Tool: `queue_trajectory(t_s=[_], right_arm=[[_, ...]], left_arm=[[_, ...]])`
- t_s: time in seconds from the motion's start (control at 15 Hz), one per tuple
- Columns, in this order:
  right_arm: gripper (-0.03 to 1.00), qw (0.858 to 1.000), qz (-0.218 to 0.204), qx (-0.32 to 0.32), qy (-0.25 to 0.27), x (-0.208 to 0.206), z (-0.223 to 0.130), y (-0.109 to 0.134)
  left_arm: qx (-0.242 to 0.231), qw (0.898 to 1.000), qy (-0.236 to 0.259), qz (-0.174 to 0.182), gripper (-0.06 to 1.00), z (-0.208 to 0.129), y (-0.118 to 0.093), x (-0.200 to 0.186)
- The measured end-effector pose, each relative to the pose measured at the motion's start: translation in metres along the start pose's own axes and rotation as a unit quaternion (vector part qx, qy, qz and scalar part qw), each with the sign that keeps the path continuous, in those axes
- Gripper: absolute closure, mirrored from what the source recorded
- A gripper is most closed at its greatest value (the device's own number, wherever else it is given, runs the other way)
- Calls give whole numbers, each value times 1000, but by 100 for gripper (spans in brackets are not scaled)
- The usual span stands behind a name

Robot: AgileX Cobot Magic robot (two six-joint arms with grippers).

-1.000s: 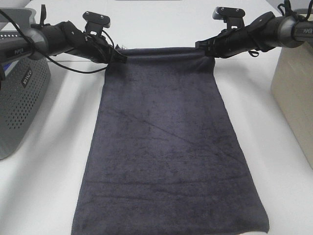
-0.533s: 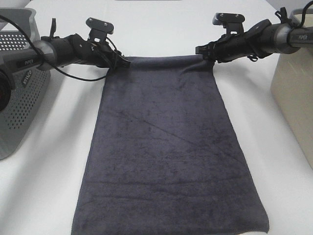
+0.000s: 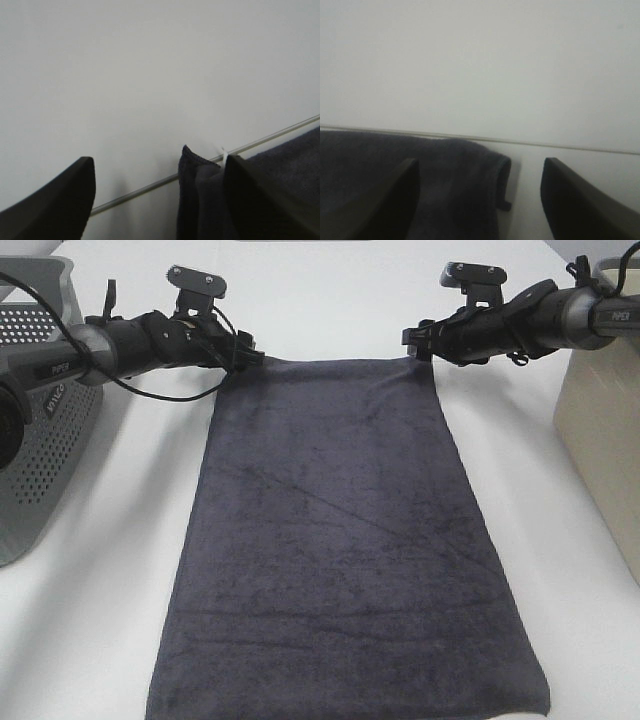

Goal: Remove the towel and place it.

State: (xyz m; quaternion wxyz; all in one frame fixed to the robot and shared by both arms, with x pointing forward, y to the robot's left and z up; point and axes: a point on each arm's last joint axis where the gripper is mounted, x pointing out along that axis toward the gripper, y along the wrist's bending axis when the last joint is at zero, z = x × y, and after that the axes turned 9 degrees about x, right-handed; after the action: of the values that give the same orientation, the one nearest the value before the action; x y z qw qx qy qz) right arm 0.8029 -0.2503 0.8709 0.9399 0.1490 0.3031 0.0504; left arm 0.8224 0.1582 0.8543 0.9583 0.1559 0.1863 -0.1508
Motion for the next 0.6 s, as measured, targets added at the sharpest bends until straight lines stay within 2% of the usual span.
queue_trajectory(t_s=[0.2, 0.33, 0.4, 0.47, 0.6], right_arm=[[29, 999, 38, -19, 28, -16, 14, 15], [29, 995, 77, -45, 45, -45, 38, 34], [25, 989, 112, -53, 81, -81, 60, 53], [21, 987, 115, -61, 100, -100, 70, 60], [17, 982, 99, -85, 139, -145, 90, 70]], left_arm=[[0, 1000, 6, -15, 26, 14, 1, -7], [3, 998, 23, -52, 26, 42, 3, -24], [6, 992, 63, -110, 26, 75, 4, -52], [-5, 988, 85, -132, 26, 93, 6, -70], [-39, 976, 149, -154, 19, 122, 12, -109]])
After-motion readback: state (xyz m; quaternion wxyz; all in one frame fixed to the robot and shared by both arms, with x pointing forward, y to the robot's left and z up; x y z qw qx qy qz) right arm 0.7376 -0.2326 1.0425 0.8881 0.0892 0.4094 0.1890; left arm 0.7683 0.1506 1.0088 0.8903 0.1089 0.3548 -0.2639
